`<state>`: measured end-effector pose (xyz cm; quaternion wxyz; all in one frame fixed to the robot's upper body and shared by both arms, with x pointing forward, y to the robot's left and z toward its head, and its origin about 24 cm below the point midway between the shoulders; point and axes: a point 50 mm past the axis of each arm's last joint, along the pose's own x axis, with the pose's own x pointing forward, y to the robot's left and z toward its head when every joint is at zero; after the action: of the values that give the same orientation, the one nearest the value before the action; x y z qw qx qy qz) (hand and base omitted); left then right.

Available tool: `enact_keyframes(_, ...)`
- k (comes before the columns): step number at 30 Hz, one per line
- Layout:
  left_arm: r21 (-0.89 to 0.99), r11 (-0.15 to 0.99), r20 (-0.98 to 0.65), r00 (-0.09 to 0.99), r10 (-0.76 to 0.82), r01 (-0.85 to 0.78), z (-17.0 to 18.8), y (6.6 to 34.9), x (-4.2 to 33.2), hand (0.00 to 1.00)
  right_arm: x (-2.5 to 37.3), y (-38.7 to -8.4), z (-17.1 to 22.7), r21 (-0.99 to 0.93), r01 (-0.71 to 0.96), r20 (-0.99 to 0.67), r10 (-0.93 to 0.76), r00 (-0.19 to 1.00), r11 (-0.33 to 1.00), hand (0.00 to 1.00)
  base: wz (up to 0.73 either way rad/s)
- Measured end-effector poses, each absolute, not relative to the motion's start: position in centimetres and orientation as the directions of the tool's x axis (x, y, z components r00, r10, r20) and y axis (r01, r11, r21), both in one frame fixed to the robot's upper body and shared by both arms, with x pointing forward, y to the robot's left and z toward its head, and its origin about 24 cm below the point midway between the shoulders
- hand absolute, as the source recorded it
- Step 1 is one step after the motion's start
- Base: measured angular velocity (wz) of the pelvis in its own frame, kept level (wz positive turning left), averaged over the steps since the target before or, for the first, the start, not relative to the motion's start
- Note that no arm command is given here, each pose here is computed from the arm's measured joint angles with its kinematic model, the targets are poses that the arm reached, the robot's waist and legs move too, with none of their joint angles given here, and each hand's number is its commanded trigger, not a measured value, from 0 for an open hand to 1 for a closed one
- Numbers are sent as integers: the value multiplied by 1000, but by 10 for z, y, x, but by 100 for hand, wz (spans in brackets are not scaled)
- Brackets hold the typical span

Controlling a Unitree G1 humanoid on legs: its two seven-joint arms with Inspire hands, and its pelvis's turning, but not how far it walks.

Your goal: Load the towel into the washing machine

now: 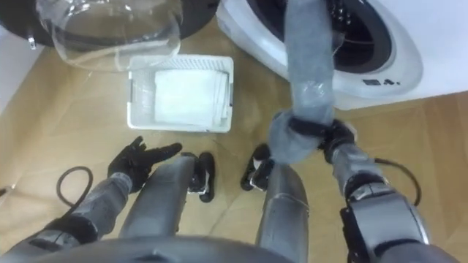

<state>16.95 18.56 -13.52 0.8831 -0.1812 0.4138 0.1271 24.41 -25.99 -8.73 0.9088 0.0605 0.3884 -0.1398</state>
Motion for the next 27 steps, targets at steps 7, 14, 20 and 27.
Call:
enact_keyframes(7,-204,900,-786,612,85,-387,-137,188,162,0,257,-288,-66,28,442,-682,-306,664,897,100,0)
enact_keyframes(14,-204,900,-782,617,88,-386,-134,192,160,0,266,-285,-61,167,549,-717,-282,637,819,100,7)
enact_keyframes(20,-188,888,-768,627,133,-419,-129,205,157,0,291,-280,-38,308,604,-726,-229,649,735,5,3)
enact_keyframes(27,-151,863,-753,621,215,-482,-124,216,155,0,311,-271,-17,449,659,-728,-181,661,603,0,6)
